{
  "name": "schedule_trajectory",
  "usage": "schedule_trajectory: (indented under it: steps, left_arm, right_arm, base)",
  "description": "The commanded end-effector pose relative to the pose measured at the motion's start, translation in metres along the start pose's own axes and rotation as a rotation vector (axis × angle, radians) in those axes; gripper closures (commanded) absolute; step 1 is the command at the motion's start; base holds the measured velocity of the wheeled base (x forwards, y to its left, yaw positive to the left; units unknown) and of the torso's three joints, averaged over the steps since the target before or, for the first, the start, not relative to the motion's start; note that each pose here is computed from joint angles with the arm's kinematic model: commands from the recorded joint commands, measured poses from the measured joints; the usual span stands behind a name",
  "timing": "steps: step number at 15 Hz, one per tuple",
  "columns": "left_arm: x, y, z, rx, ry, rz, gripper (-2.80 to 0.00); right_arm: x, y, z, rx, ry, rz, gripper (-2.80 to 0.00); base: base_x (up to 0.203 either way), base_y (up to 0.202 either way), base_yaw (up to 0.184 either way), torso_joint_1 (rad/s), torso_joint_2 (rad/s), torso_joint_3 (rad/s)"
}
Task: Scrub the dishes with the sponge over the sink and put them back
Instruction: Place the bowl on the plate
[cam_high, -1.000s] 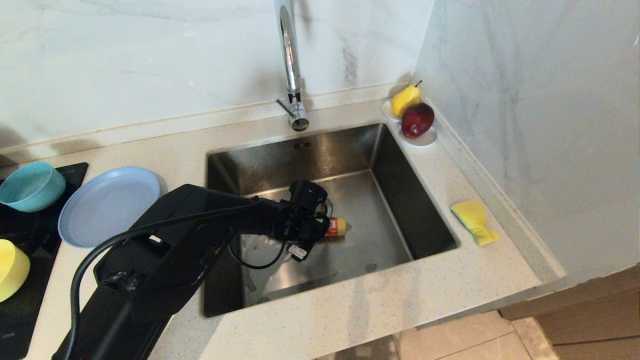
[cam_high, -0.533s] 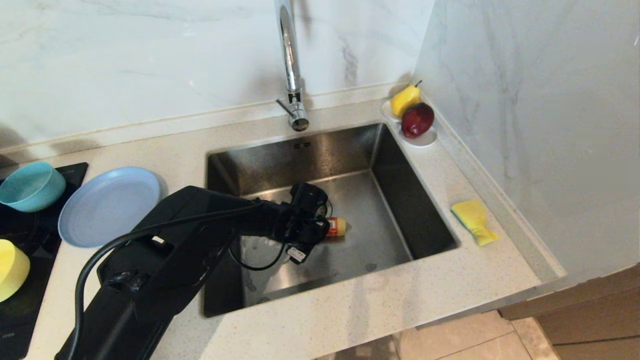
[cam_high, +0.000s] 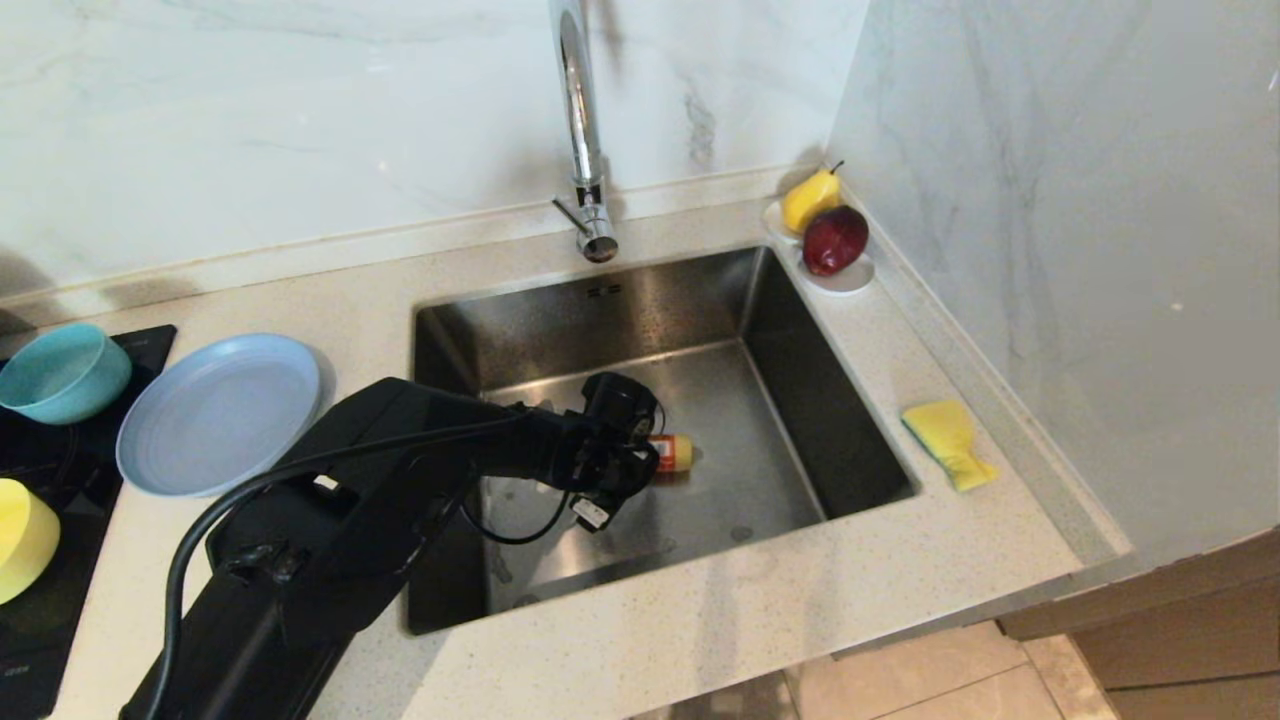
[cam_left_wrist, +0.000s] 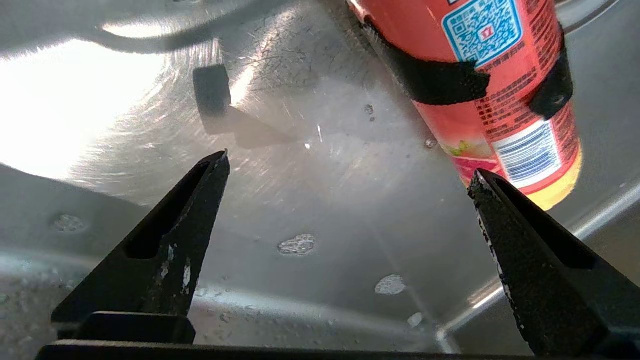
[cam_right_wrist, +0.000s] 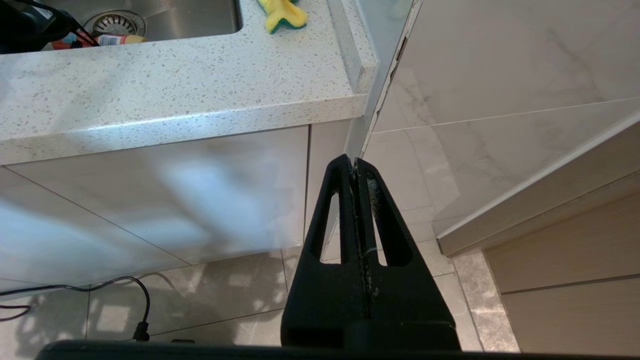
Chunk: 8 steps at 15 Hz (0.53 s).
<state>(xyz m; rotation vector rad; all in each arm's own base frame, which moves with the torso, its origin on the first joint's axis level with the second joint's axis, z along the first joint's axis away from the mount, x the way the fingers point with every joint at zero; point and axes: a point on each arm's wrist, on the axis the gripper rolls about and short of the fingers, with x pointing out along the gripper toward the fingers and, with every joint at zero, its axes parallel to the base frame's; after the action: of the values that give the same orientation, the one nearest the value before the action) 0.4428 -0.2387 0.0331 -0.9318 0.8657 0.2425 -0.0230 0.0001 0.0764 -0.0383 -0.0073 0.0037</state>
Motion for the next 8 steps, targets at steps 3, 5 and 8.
schedule_trajectory:
  steps: [3,5,8]
  left_arm:
    - [0.0044,0.004,-0.0039,0.018,-0.006,0.024,-2.8]
    - [0.0076,0.0066,-0.0075,0.026,-0.005,0.039,-2.8]
    - [0.0091,0.0085,-0.0098,0.03,-0.002,0.052,-2.8]
  right_arm:
    - [0.0001,0.0,0.0,0.0,0.001,0.001,0.0]
    - [0.0001,0.0,0.0,0.0,0.001,0.001,0.0]
    - [0.0,0.0,0.0,0.0,0.0,0.001,0.0]
  base:
    - [0.0,0.0,0.0,0.0,0.0,0.0]
    - [0.0,0.0,0.0,0.0,0.0,0.0]
    - [0.0,0.0,0.0,0.0,0.0,0.0]
